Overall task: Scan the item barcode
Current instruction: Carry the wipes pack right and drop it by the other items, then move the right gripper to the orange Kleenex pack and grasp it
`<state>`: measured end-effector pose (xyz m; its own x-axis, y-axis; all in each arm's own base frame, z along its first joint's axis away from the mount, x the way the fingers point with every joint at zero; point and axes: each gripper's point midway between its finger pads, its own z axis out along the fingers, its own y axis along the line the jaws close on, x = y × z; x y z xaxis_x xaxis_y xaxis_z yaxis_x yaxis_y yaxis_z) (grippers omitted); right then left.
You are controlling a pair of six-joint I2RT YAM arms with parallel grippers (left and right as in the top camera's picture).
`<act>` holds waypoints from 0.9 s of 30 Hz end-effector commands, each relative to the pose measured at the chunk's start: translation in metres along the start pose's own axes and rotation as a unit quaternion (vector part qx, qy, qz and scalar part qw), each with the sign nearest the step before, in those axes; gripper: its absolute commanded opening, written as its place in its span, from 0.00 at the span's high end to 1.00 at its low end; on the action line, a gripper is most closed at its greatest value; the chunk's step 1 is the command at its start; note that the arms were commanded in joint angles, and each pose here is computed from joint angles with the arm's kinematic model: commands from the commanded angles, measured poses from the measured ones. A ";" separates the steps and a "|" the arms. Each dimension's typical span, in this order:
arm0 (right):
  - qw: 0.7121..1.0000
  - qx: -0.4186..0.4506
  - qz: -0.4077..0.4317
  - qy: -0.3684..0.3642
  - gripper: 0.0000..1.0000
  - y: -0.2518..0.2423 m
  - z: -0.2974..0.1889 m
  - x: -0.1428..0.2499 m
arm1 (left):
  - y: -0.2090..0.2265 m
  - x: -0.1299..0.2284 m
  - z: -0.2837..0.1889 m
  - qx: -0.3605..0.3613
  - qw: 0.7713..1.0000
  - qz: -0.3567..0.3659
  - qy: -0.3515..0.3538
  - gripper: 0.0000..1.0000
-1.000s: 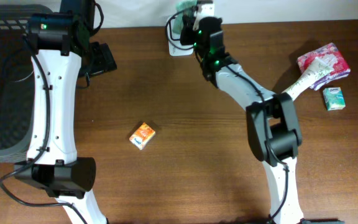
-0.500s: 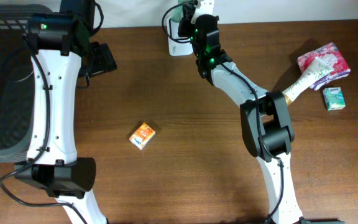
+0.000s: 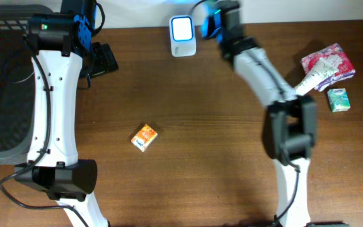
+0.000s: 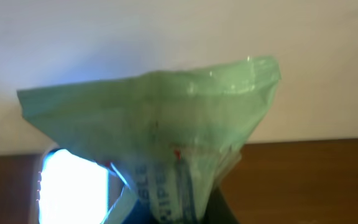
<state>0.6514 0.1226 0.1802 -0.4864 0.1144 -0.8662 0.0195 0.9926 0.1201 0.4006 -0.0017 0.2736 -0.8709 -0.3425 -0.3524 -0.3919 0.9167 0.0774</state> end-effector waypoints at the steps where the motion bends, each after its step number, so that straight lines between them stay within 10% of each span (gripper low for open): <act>1: 0.988 0.150 0.028 0.005 0.96 -0.124 -0.069 -0.053 | 0.003 -0.002 -0.013 0.004 1.000 -0.003 -0.018 0.01; 6: 0.885 0.352 0.078 0.295 0.96 -0.322 -0.174 0.073 | 0.003 -0.002 -0.013 0.004 1.000 -0.004 -0.018 0.01; 11: 0.855 0.280 0.199 0.388 0.96 -0.350 -0.204 0.137 | 0.003 -0.002 -0.013 0.004 1.000 -0.003 -0.018 0.01; 13: 0.858 0.269 0.199 0.390 0.95 -0.344 -0.199 0.140 | 0.003 -0.002 -0.013 0.004 1.000 -0.003 -0.018 0.01; 14: 0.860 0.268 0.197 0.387 0.54 -0.342 -0.196 0.138 | 0.003 -0.002 -0.013 0.004 1.000 -0.003 -0.018 0.01; 17: 0.866 0.244 0.204 0.386 0.26 -0.332 -0.190 0.137 | 0.003 -0.002 -0.013 0.003 1.000 -0.003 -0.017 0.01; 23: 0.896 0.039 0.166 0.410 0.16 -0.220 -0.158 0.133 | 0.003 -0.002 -0.013 0.004 1.000 -0.003 -0.018 0.01; 27: 0.867 -0.093 0.131 0.472 0.16 -0.102 -0.169 0.147 | 0.003 -0.002 -0.013 0.004 1.000 -0.003 -0.018 0.01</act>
<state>0.4368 -0.0358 0.1129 -0.9583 0.2782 -0.0651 0.2530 0.9321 0.2591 0.4006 -0.0018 0.2736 -0.8709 -0.3426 -0.3523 -0.3918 0.9168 0.0771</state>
